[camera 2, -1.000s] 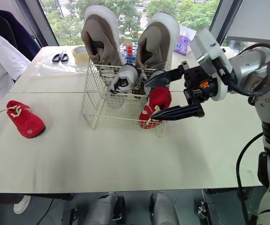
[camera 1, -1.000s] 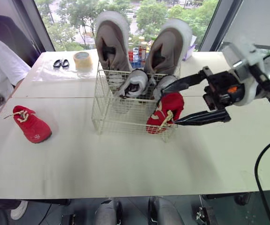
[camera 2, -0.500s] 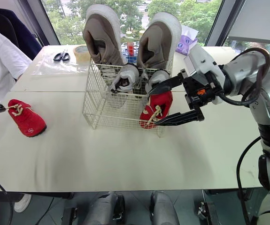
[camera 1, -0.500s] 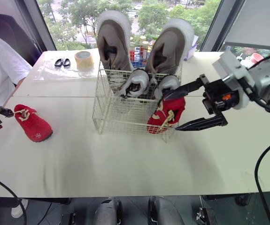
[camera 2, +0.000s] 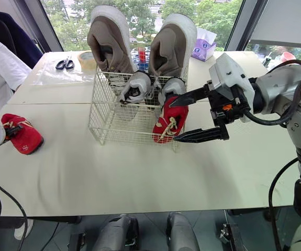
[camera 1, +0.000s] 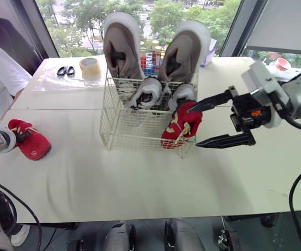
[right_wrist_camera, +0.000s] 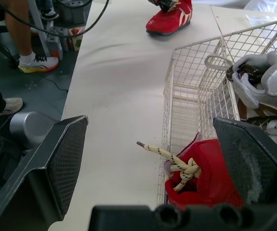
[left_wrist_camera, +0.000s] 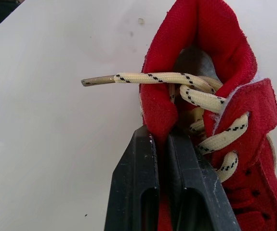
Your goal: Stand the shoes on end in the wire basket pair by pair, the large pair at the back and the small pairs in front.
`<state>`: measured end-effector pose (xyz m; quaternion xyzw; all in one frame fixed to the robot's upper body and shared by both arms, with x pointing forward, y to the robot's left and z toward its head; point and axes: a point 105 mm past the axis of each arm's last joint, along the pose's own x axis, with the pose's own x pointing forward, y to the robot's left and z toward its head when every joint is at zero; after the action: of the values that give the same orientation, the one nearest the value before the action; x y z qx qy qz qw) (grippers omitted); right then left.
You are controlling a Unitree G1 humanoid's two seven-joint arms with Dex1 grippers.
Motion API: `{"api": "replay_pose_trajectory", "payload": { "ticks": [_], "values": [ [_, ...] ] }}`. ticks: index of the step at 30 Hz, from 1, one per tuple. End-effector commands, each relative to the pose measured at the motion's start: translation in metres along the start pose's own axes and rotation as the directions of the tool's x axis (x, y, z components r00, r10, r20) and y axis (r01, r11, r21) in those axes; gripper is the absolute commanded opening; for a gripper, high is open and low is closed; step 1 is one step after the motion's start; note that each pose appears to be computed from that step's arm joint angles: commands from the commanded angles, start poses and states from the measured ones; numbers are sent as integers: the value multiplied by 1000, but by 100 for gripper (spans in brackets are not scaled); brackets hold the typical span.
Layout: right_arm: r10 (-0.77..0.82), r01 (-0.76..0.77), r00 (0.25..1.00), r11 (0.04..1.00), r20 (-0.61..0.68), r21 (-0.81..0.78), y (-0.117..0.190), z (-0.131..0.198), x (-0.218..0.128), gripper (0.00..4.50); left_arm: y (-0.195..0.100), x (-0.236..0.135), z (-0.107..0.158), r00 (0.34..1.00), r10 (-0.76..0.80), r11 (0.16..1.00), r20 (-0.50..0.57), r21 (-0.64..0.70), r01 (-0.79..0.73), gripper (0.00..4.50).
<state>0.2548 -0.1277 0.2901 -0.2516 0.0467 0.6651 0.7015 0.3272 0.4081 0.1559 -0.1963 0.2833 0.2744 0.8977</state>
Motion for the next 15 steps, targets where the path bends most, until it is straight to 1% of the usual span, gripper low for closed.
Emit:
{"api": "replay_pose_trajectory", "payload": {
  "ticks": [1,2,3,4,5,6,7,8,9,10,11,12,13,14,15],
  "values": [
    [-44,44,999,999,5,-23,-1,6,-9,450,-1,-15,21,995,-16,999,100,-46,21,4],
    [-62,62,998,998,8,-9,-4,5,-11,450,-11,-29,38,979,-54,997,194,-45,64,4],
    [-82,82,997,997,11,7,-8,4,-14,450,-25,-47,55,947,-113,991,300,-32,128,4],
    [-103,103,995,994,15,23,-11,2,-17,450,-41,-68,72,895,-185,979,407,0,202,4],
    [-124,123,992,992,20,39,-14,1,-20,450,-59,-94,85,817,-258,960,516,38,279,4],
    [-142,141,990,989,25,52,-16,0,-22,450,-72,-114,92,747,-315,940,585,81,333,4],
    [-168,165,985,984,39,72,-20,-1,-25,450,-91,-138,93,657,-409,899,633,152,412,4],
    [-194,188,979,977,56,101,-23,-3,-27,450,-117,-175,91,512,-531,827,675,281,487,4],
    [-210,201,975,972,67,121,-26,-6,-28,450,-136,-202,85,397,-612,757,684,361,545,4],
    [-219,207,973,969,77,137,-27,-7,-28,450,-150,-225,80,284,-663,686,692,410,601,4],
    [-222,208,971,967,86,148,-28,-7,-27,450,-161,-243,76,192,-688,641,699,463,613,4],
    [-224,208,970,966,97,153,-29,-7,-26,450,-169,-251,71,139,-704,608,696,491,624,4],
    [-228,209,967,965,112,157,-30,-5,-26,450,-177,-256,64,106,-724,590,682,531,609,4],
    [-230,210,965,965,122,159,-31,-3,-26,450,-182,-257,59,91,-736,581,671,556,595,4],
    [-226,202,963,966,144,161,-32,0,-25,450,-193,-256,47,61,-776,537,628,608,585,4]
  ]
}}
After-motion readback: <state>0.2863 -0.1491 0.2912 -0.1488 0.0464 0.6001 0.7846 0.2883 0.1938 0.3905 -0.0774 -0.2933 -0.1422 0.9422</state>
